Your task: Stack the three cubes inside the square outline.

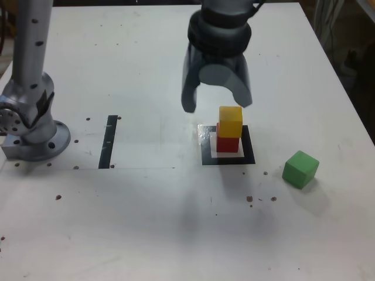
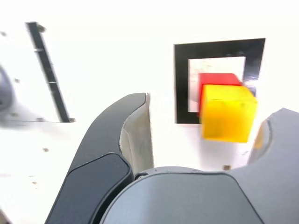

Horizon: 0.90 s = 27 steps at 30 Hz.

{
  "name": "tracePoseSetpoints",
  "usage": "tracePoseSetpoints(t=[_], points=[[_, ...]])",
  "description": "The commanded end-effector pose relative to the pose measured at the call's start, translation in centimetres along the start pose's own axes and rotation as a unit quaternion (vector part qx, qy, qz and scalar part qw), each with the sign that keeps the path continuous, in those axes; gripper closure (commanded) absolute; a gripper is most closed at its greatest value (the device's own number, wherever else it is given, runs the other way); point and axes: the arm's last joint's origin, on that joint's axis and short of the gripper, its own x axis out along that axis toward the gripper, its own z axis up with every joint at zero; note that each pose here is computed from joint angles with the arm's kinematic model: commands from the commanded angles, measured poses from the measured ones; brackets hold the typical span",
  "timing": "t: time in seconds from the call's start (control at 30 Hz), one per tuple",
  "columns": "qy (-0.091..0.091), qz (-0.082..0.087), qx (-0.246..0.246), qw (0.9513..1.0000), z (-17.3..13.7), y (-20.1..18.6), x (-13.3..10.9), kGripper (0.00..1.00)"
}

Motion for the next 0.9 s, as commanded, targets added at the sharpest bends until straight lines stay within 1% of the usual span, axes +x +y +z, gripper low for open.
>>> tracePoseSetpoints(t=[0.0,0.13,0.2,0.23,0.37,0.43,0.53,0.6,0.63,0.73,0.87], points=[[-0.017,0.008,0.015,0.9997,-0.2,-0.5,-1.2,0.01],[-0.051,0.016,0.049,0.9974,0.5,-1.6,-2.9,0.00],[-0.061,0.017,0.068,0.9957,1.0,-2.3,-3.5,0.00],[-0.062,0.017,0.076,0.9950,1.3,-2.7,-3.7,0.00],[-0.056,0.016,0.103,0.9930,2.8,-3.6,-3.6,0.00],[-0.061,0.017,0.116,0.9912,3.5,-3.9,-3.7,0.00],[-0.080,0.026,0.146,0.9857,4.5,-4.7,-4.2,0.00],[-0.092,0.034,0.170,0.9806,5.2,-5.4,-4.4,0.00],[-0.097,0.039,0.185,0.9771,5.8,-5.8,-4.4,0.00],[-0.101,0.054,0.212,0.9706,7.2,-6.6,-4.0,0.00],[-0.098,0.072,0.240,0.9632,8.6,-7.1,-3.0,0.01]])
